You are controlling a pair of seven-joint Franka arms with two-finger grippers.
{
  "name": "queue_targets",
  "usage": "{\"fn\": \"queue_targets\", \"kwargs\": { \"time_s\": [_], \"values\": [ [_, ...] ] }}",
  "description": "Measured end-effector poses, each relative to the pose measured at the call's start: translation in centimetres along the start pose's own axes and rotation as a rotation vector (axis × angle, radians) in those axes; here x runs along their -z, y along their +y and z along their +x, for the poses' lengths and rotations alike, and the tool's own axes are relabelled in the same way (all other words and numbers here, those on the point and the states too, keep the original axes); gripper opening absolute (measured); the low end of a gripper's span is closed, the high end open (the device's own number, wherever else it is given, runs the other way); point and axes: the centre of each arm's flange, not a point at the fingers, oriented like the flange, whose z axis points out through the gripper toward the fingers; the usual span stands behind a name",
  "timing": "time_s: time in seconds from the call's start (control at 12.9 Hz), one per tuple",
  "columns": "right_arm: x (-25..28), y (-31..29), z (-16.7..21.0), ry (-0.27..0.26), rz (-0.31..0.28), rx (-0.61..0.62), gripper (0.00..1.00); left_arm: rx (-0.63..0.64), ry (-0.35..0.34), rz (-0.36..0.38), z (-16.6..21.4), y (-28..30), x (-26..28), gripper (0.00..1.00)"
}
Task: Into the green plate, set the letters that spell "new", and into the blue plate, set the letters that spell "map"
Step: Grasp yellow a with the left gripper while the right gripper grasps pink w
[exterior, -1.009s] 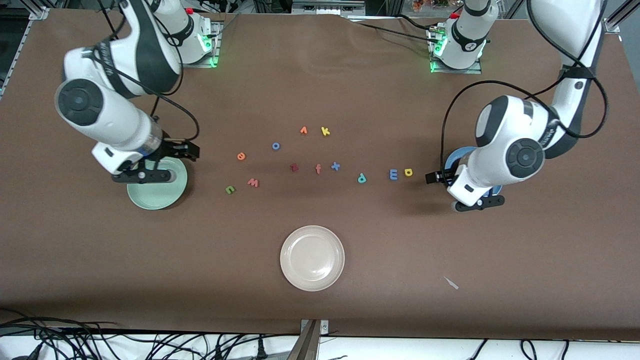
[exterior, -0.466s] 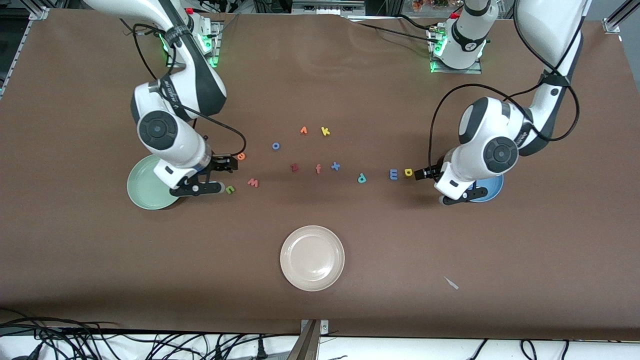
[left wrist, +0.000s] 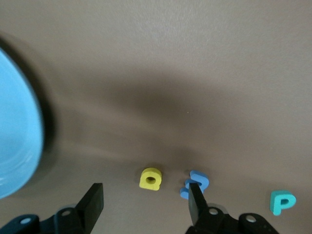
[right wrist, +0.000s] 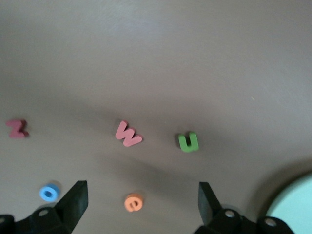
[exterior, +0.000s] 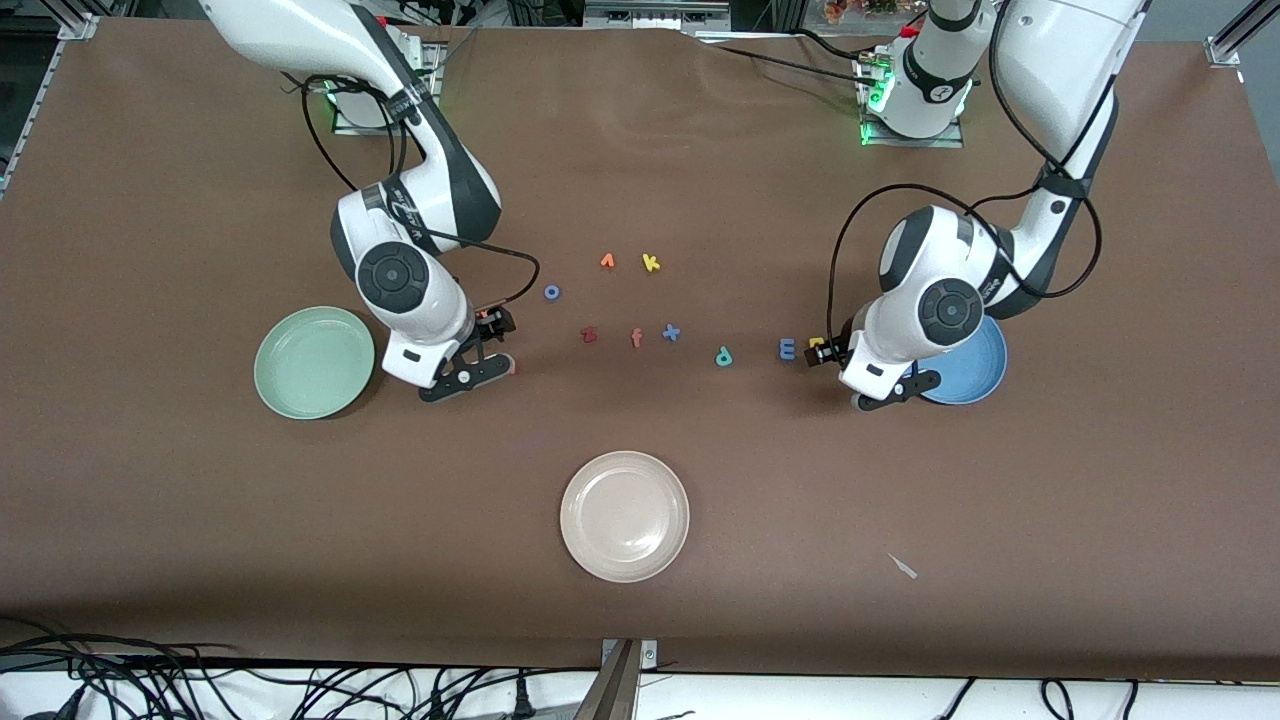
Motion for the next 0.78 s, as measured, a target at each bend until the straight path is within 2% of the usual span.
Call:
{"fn": "queue_targets", "kwargs": {
  "time_s": [0.23,0.39,0.78],
  "values": [
    [-2.2,0.1,0.3,-0.015,0.003,0.154,1.00,0.017,-0.006,0.002,-0.1,0.3,-1.2,0.79],
    [-3.3,-0.4,0.6,-0.006,-0.001,0.223,1.00,0.027,-0.009,0.005,-0.1,0.4,-1.5,0.75],
    [-7.1,-2.1,-0.2,0.108,-0.033,0.327,1.00,0.036,-0.024,0.016,-0.6,0.2,-3.4,0.68]
  ]
}}
